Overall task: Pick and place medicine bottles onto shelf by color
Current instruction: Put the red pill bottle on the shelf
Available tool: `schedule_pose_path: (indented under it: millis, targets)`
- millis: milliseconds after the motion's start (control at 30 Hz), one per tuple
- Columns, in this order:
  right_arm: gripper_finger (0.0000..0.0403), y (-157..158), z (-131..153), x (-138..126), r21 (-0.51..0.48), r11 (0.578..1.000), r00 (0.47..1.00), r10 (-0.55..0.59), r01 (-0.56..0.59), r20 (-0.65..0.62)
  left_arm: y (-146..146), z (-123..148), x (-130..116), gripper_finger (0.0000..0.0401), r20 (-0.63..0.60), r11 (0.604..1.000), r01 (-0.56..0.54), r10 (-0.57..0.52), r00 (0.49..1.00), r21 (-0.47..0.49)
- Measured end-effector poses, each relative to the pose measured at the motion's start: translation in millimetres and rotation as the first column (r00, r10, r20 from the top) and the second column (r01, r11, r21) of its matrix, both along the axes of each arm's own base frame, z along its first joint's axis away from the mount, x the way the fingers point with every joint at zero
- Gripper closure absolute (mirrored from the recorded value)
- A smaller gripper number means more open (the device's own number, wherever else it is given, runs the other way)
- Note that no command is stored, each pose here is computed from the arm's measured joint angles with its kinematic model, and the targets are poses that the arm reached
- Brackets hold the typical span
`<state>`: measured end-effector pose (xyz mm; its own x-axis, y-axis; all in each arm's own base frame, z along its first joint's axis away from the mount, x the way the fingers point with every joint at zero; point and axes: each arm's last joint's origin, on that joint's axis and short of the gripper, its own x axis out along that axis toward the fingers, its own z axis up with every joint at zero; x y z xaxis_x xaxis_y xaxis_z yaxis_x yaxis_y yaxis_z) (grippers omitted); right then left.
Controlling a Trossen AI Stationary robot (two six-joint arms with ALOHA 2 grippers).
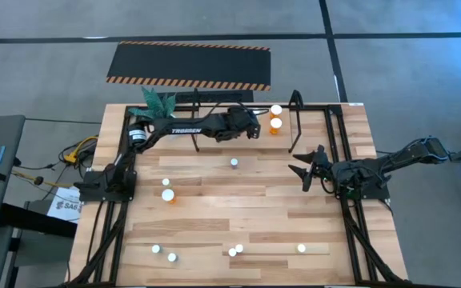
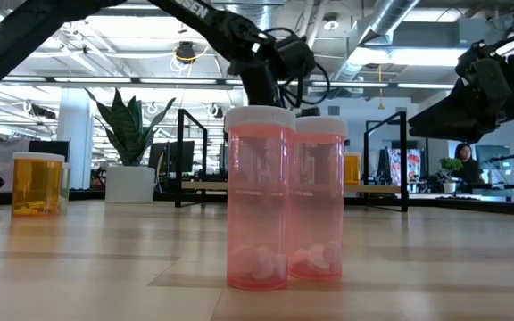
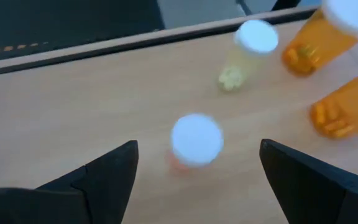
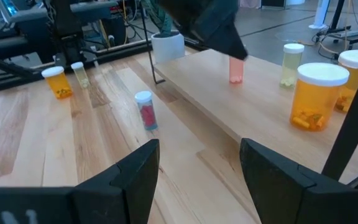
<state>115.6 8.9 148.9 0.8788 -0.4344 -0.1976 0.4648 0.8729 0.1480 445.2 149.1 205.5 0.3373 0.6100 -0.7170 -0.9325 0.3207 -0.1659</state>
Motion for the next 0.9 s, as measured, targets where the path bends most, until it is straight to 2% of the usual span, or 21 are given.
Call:
schedule_pose_path:
  millis: [667,900]
  targets:
    - [0.0159,0,-2,-1,-0.005,1.0,1.0,0.0,0.0,-0.023,8,-13,3,0.0078,-0.034,0.998,-0.01,0.011,0.999,0.055]
    - [0.0159,0,-2,-1,-0.006,1.0,1.0,0.0,0.0,-0.024,13,-13,2,0.0086,-0.031,0.999,-0.012,0.014,0.999,0.044]
